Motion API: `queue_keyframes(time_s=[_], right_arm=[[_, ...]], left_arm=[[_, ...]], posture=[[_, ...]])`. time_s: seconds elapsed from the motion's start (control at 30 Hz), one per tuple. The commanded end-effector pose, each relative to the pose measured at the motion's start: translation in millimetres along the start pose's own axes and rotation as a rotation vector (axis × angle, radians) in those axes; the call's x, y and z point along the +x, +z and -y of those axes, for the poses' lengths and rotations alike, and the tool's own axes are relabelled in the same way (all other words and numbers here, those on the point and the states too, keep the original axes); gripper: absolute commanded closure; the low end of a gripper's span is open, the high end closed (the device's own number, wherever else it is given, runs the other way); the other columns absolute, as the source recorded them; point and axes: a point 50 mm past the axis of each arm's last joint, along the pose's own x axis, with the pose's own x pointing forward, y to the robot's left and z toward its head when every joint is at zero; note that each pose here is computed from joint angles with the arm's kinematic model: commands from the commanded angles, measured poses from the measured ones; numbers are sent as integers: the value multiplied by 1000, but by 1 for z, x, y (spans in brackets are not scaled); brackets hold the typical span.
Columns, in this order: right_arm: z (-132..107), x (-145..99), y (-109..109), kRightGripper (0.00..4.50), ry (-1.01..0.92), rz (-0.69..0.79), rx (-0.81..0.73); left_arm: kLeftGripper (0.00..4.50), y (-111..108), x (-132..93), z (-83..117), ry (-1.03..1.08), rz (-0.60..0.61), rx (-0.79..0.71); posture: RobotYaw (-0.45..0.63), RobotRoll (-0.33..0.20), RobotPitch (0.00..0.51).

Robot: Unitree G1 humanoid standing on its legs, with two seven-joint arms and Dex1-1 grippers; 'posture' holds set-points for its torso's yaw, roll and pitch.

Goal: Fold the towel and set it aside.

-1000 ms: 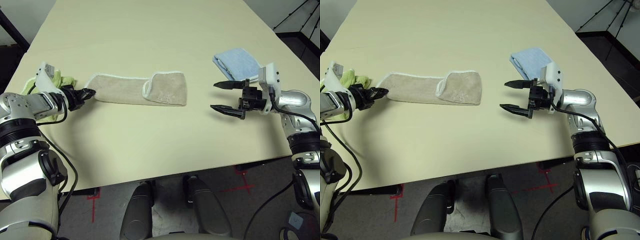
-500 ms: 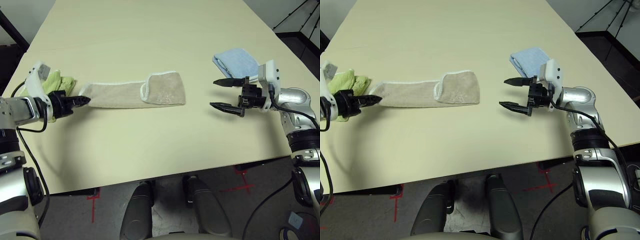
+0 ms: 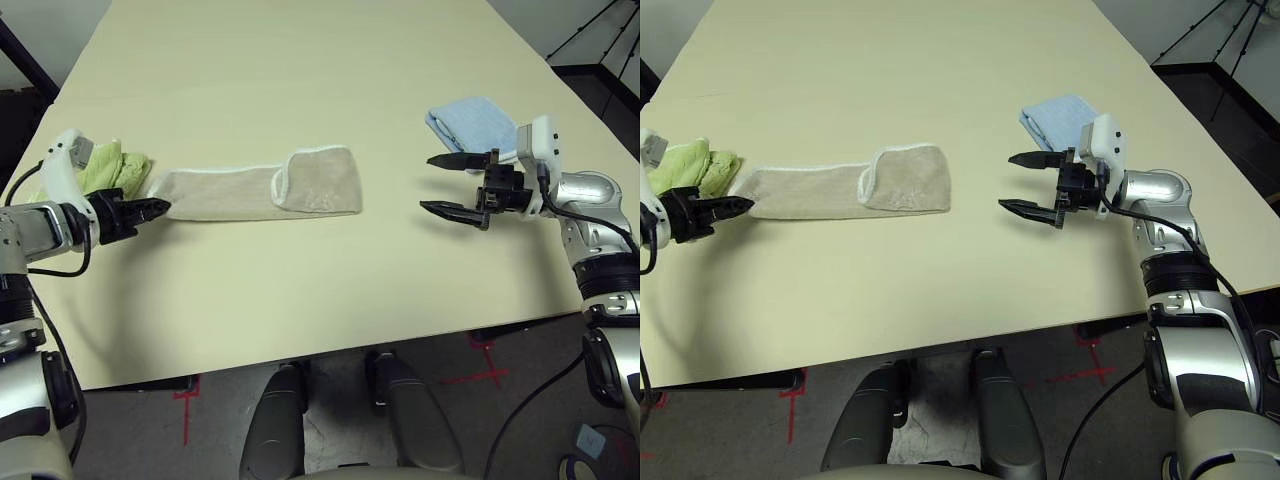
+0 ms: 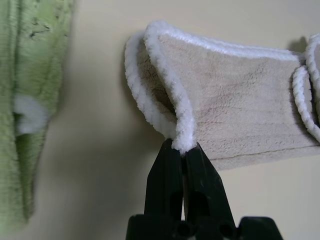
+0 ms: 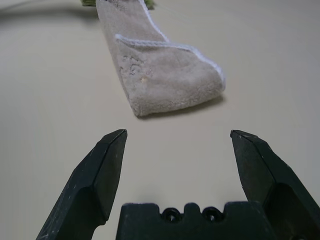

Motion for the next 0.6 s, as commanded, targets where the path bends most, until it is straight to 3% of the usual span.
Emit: queue_keyframes(time_s=[0.03, 0.17, 0.6], right_arm=[[-1, 1, -1, 0, 19, -9, -2], [-1, 2, -2, 0, 22, -8, 1], [1, 1, -1, 0, 13, -16, -10]], left_arm=[[4480, -5, -3, -8, 23, -25, -12], [4480, 5, -4, 6, -64, 11, -8], [4480, 42, 12, 128, -579, 48, 130]], posture=[[42, 0, 193], [44, 0, 191], [34, 0, 190]])
